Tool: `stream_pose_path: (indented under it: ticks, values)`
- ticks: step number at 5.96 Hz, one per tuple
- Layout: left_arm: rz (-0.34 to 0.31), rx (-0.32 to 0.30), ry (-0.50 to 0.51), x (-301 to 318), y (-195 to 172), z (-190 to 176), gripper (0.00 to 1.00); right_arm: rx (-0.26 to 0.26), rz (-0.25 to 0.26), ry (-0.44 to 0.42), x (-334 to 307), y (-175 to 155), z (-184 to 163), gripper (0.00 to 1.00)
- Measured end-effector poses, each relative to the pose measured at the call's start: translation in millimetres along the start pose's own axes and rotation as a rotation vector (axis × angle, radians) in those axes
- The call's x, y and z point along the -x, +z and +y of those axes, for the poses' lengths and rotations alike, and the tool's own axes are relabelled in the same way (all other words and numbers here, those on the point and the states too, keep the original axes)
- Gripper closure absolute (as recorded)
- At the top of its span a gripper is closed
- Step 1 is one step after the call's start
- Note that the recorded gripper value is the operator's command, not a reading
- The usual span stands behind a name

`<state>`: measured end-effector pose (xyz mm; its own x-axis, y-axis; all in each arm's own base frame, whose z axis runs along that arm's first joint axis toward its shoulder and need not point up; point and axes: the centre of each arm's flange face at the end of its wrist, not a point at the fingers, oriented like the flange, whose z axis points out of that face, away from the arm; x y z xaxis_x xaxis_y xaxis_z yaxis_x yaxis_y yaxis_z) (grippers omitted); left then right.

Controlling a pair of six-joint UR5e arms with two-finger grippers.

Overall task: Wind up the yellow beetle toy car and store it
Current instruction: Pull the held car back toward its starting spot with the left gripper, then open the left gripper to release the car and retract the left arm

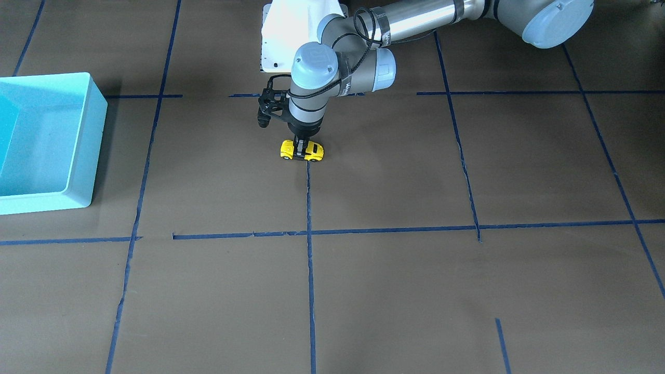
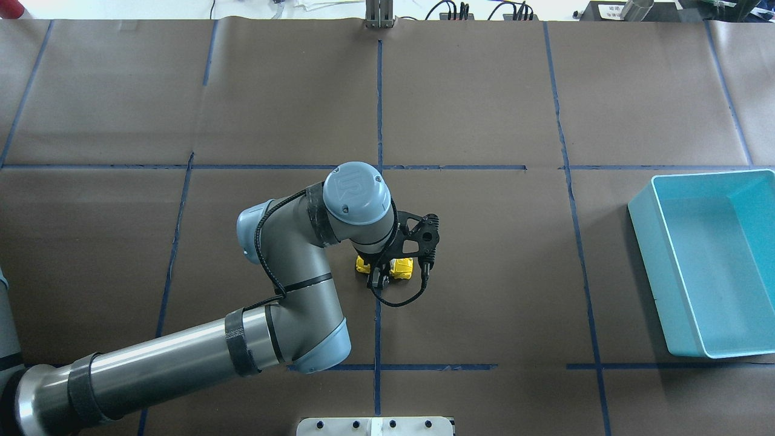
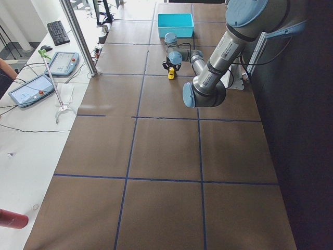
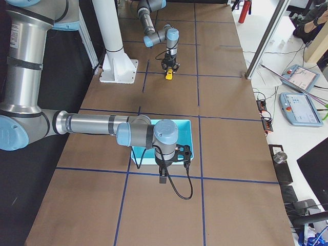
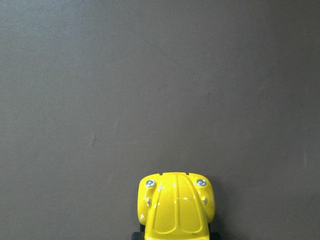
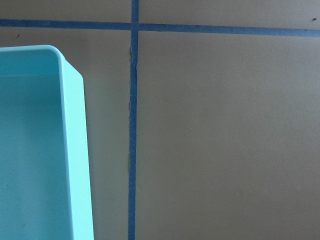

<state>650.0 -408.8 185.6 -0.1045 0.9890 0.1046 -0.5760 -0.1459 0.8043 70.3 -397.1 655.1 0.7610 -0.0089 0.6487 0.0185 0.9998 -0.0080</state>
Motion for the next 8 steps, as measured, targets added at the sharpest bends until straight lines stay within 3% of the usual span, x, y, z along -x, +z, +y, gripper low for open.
stream_pose_path:
  ticks: [3,4,5,8]
  values:
    - [-0.007,-0.012,-0.008,-9,-6,51,0.99,0.0,0.0,0.001,0,0,0,0.0]
    - [-0.012,-0.022,-0.009,-12,-7,68,0.9,0.0,0.0,0.001,0,0,0,0.0]
    - [-0.01,-0.029,-0.011,-12,-8,80,0.01,0.0,0.0,0.0,0,0,0,0.0]
    - [-0.022,-0.045,-0.022,-6,-19,102,0.0,0.0,0.0,0.0,0,0,0,0.0]
